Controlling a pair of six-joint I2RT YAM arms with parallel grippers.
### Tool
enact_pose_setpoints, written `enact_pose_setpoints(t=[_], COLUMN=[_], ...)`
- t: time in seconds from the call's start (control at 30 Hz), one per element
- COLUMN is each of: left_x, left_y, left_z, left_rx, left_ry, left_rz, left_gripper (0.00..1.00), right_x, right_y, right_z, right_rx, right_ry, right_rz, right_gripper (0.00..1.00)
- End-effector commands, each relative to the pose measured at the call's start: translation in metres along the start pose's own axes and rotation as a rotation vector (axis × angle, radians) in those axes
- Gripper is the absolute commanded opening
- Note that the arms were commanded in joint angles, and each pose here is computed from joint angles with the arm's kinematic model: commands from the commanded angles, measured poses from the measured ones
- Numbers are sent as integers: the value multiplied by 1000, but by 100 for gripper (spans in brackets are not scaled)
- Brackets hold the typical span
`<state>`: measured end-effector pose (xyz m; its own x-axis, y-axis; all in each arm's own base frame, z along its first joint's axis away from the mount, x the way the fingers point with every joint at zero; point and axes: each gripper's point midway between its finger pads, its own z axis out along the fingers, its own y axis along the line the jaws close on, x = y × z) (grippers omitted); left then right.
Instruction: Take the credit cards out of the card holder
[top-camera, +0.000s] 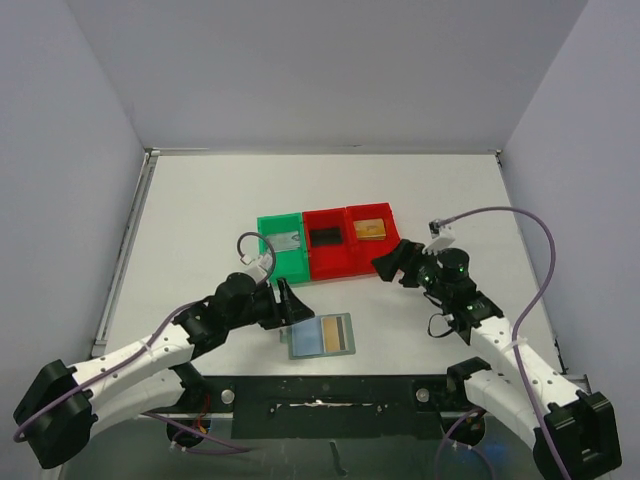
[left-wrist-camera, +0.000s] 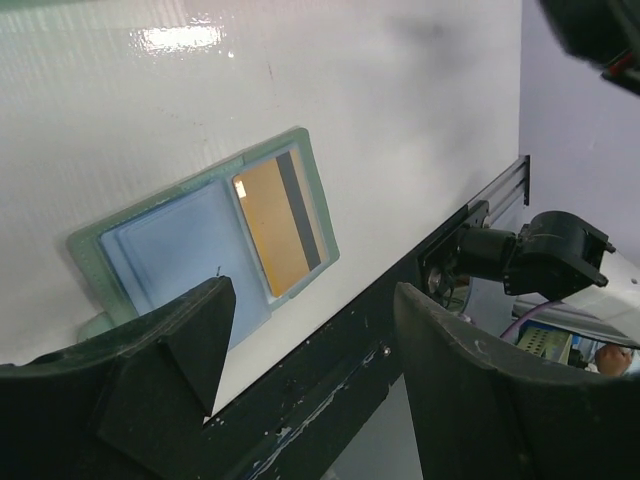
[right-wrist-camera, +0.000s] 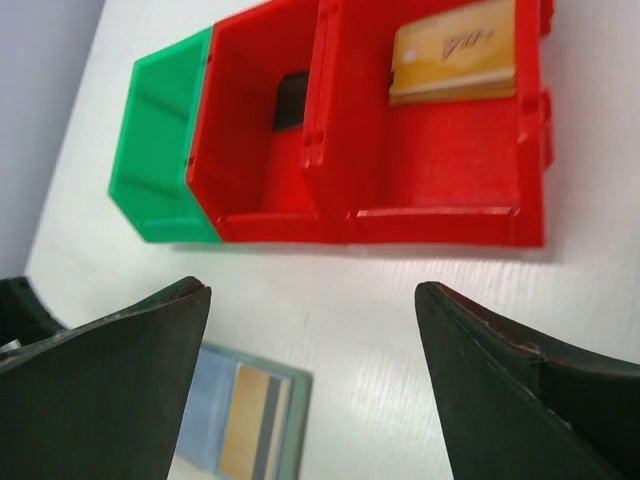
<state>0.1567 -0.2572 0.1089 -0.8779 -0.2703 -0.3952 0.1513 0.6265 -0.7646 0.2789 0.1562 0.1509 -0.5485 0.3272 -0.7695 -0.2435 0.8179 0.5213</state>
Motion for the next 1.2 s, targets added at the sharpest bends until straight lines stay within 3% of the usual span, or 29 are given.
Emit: enact_pose_setpoints(t=[0.0,0.1,0.3,0.73,1.17], left_x=[-10,-9,-3,17,20], left_y=[-28,-24,-19,-23,-25], left_z=[4,9,18,44,60], left_rx=[118,93,46,-9,-17], left_ry=[-33,-30,-25,18,26], left_rz=[-17,-17,-14,13,18], left_gripper=[63,62,60,56,52], right_x=[3,18,51,121,163], right_y=[40,32,33,65,68], right_z=[-15,-17,-21,-12,-10], right_rx=[-207,-160,-176,-329,-342], right_ry=[-23,63,206,496,671], right_rz=[159,105,107,26,-37], right_gripper=[81,65,45,31,27])
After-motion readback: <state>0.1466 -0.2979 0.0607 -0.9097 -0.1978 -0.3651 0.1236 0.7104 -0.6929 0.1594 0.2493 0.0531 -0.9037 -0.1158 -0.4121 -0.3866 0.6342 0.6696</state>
